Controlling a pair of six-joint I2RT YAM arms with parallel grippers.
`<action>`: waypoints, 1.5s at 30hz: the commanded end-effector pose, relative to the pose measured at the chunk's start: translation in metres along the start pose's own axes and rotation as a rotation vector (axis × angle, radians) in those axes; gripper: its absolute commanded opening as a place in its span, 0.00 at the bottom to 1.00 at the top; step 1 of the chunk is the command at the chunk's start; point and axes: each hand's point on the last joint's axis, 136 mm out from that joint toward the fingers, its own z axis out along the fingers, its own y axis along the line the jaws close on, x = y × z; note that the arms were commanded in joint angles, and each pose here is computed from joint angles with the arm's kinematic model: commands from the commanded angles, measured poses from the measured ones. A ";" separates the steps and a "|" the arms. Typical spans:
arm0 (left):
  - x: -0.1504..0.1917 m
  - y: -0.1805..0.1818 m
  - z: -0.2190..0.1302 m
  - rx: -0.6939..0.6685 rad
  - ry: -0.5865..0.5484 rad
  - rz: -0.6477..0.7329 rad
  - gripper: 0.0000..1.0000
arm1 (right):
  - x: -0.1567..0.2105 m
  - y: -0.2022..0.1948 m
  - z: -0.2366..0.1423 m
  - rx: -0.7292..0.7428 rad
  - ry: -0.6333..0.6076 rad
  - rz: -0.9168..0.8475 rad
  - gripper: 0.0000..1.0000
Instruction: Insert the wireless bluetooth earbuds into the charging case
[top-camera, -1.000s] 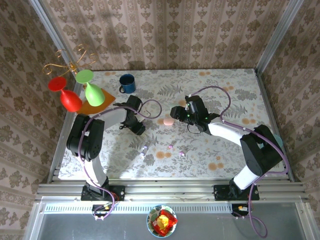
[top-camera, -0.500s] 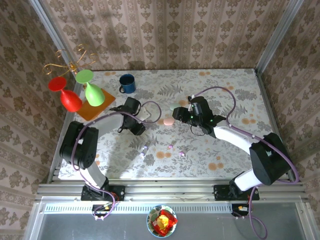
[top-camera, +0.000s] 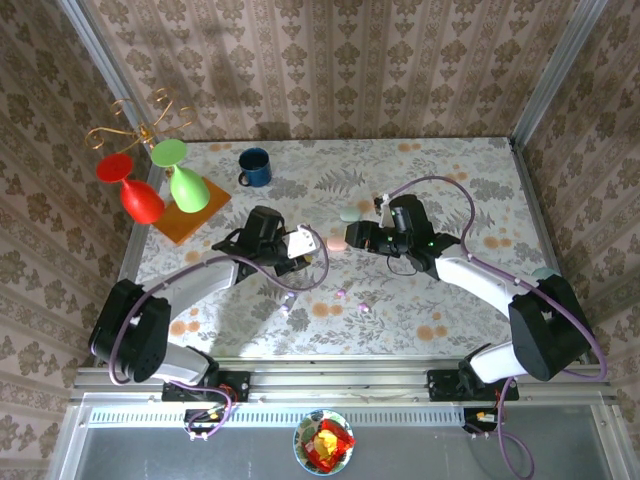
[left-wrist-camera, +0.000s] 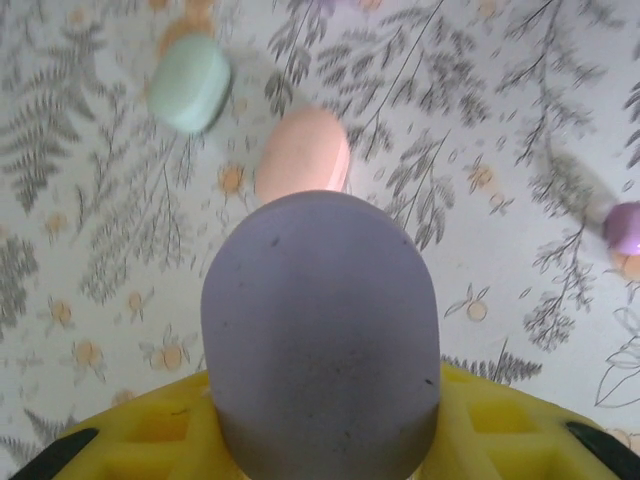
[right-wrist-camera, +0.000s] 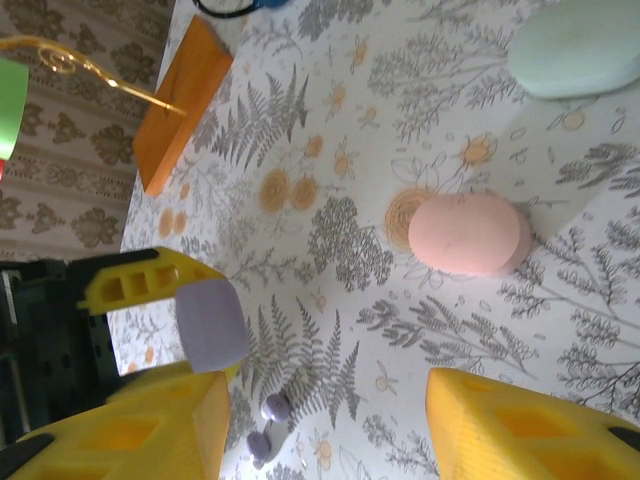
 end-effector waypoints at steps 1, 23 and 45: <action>-0.027 -0.012 -0.006 0.044 -0.135 0.105 0.40 | 0.006 0.020 -0.006 -0.115 0.030 -0.041 0.56; -0.045 -0.019 -0.009 0.063 -0.190 0.149 0.40 | 0.026 0.056 0.027 -0.247 0.175 -0.087 0.47; -0.075 0.019 -0.071 -0.153 -0.689 -0.065 1.00 | -0.015 0.078 -0.027 -0.445 0.018 0.086 0.17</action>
